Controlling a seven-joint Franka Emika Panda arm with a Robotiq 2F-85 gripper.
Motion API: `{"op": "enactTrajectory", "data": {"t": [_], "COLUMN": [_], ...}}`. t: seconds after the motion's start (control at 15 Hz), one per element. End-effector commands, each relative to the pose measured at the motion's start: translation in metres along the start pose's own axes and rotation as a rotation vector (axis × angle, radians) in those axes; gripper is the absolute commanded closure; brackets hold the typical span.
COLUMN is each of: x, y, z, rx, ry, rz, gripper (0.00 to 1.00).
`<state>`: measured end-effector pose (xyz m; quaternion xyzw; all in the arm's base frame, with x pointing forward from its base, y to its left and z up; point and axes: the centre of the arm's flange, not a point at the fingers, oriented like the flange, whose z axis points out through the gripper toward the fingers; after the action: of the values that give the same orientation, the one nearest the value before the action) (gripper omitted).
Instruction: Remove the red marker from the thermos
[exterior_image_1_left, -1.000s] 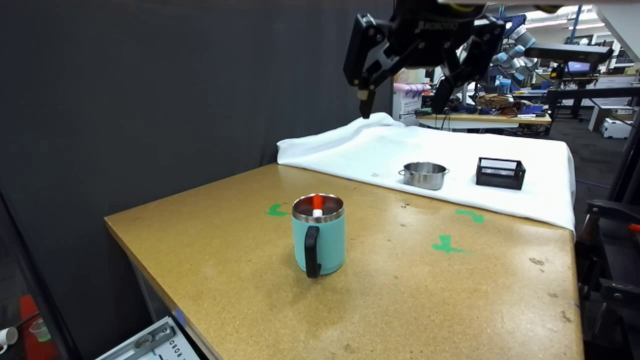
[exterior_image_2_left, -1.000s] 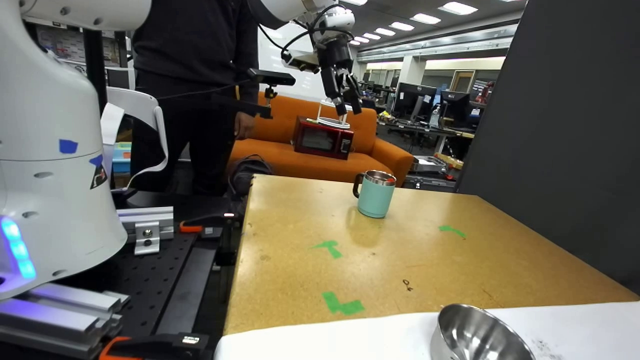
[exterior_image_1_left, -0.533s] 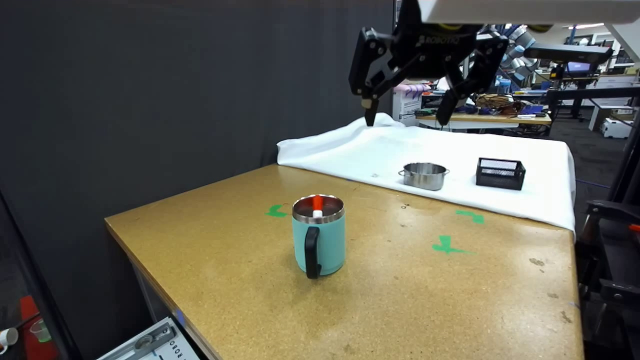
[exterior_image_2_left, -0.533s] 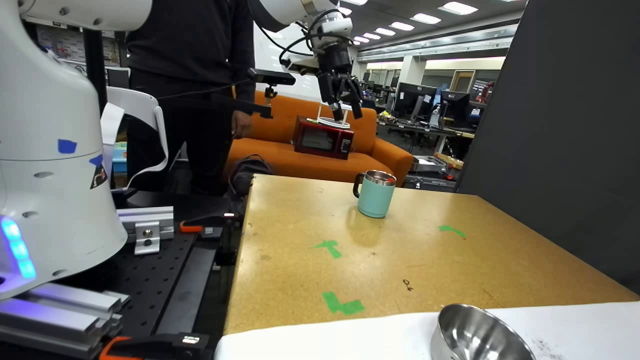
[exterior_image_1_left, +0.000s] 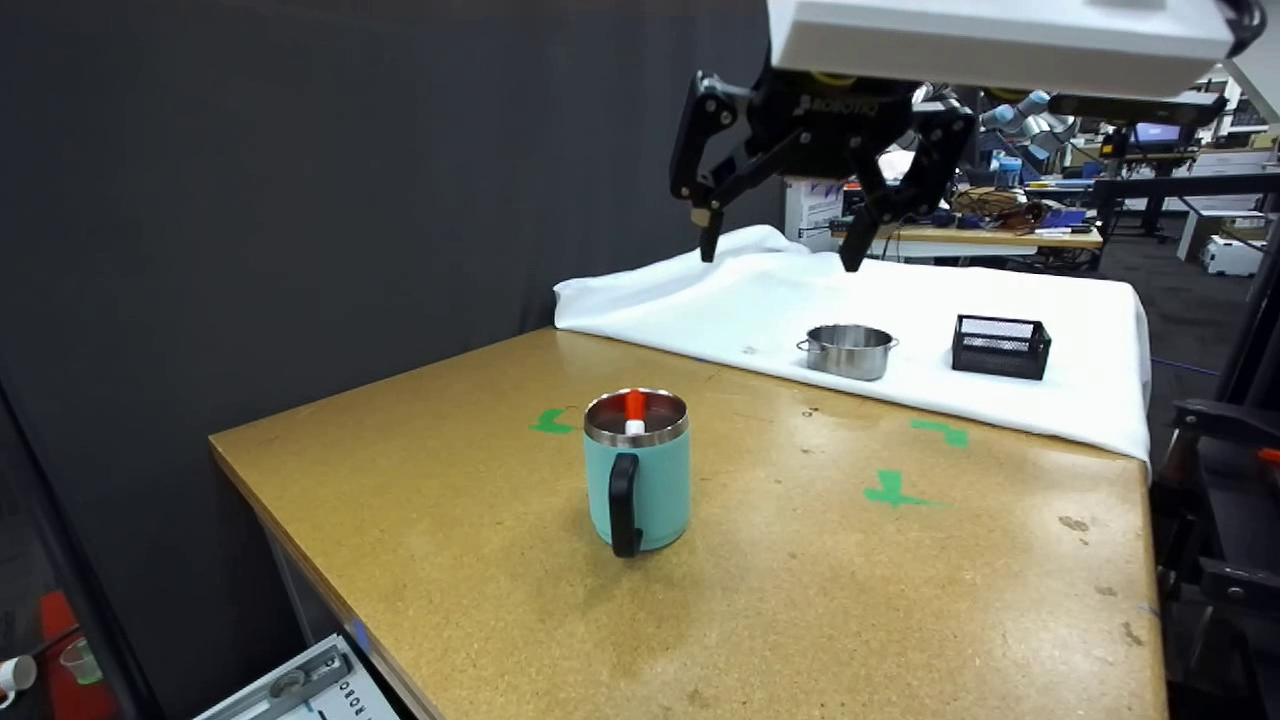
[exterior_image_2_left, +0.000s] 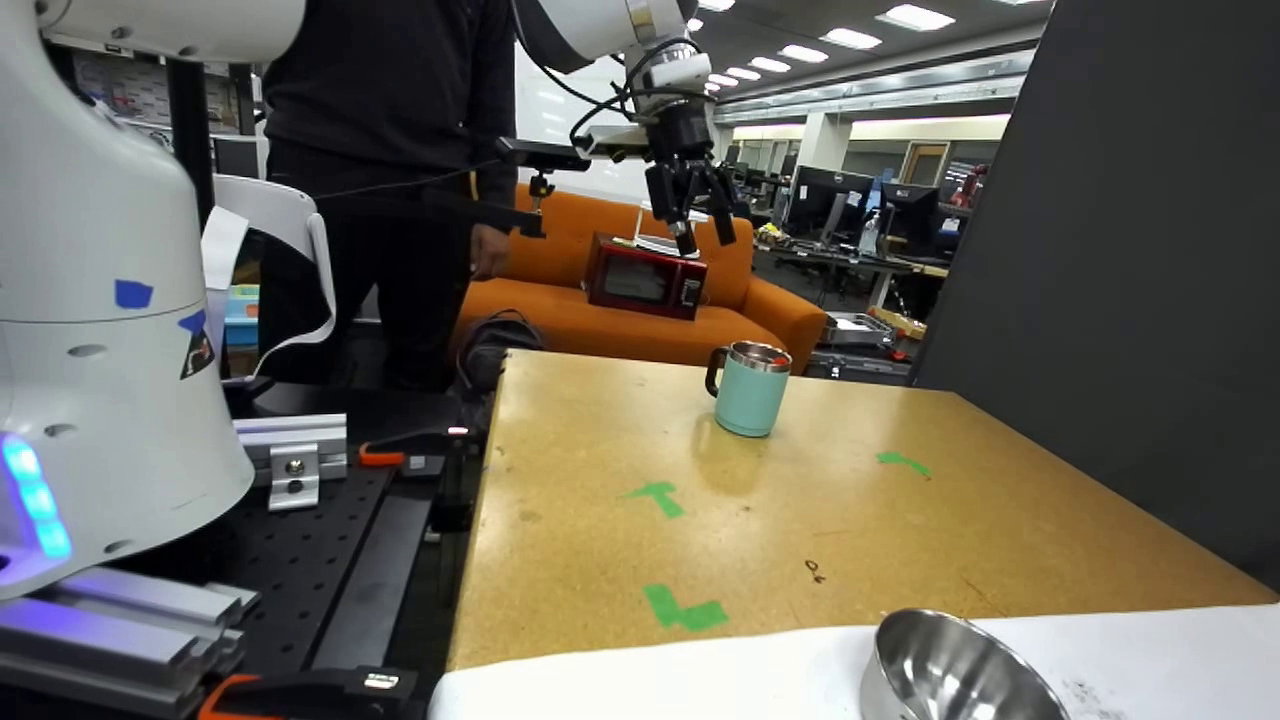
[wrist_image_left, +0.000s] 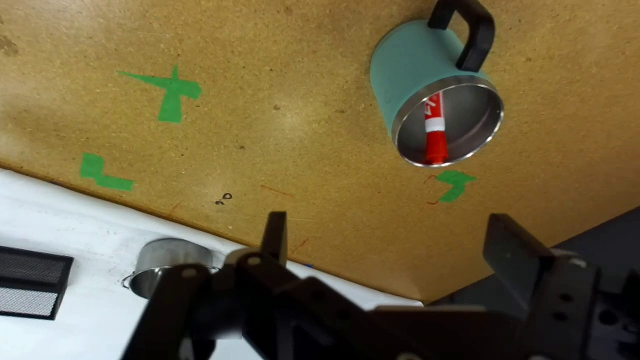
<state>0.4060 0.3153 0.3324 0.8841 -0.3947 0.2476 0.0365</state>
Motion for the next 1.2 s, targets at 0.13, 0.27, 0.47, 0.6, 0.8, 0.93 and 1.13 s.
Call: {"op": "enactTrajectory", "data": {"t": [0.13,0.27,0.47,0.6,0.8,0.93,1.13], "x": [-0.023,-0.032,-0.047,-0.052,-0.05,-0.043,-0.026], "y": [-0.084,-0.101,-0.125,-0.14,-0.157,-0.156,-0.154], "z": [0.039,0.054,0.081,0.097,0.101,0.088,0.071], "rx": [-0.006,-0.044,-0.084,-0.101,-0.138,-0.153,-0.188], "ry": [-0.026,-0.013,-0.02,-0.04,-0.037,-0.057,-0.084], "rz": [-0.008,0.012,0.05,0.091,0.142,0.164,0.189], "gripper": [0.0,0.0,0.0,0.0,0.0,0.0,0.0]}}
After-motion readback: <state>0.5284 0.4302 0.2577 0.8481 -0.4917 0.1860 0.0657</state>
